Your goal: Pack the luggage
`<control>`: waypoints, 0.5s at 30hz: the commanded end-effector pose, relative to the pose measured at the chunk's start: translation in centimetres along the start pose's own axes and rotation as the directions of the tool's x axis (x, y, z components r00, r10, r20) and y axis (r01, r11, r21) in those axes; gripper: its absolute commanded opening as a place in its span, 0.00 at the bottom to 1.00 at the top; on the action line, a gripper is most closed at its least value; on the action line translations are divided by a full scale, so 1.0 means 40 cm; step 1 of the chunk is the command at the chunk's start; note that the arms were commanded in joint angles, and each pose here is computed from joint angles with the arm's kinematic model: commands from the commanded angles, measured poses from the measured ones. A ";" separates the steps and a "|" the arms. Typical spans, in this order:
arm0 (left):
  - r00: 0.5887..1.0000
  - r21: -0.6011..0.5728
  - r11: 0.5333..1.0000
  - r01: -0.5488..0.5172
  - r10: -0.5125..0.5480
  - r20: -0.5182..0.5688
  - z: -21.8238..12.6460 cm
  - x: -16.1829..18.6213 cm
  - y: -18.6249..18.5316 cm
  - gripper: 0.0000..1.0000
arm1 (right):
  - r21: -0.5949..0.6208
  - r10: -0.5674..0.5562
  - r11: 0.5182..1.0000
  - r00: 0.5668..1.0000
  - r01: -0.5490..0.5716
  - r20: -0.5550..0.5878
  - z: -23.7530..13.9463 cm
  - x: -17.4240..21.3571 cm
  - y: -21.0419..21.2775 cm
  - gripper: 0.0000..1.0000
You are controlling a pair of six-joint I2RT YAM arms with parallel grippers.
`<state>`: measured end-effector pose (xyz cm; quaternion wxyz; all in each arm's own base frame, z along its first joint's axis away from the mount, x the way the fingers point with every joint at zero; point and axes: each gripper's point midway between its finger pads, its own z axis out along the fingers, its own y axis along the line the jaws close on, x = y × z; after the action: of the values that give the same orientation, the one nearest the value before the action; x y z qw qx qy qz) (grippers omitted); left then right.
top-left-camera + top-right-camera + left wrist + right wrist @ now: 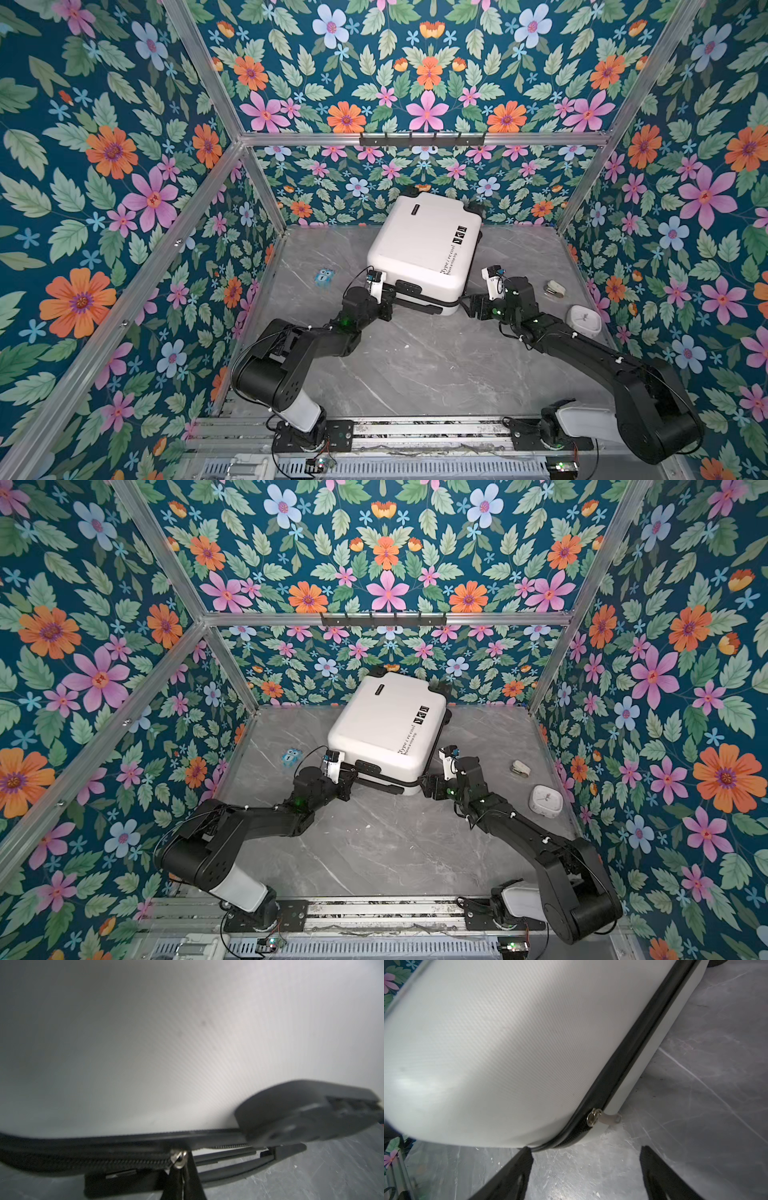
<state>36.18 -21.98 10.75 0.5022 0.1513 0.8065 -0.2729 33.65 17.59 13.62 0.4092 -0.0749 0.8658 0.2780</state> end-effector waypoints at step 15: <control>0.970 0.004 0.995 -0.097 0.095 -0.222 -0.021 0.043 0.004 0.00 | 0.075 -0.167 0.983 0.986 0.166 0.020 -0.034 0.001 -0.036 0.85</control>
<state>35.84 -22.15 10.98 0.4563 0.2043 0.8296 -0.2487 33.19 15.92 13.66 0.4365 -0.1070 0.8629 0.2309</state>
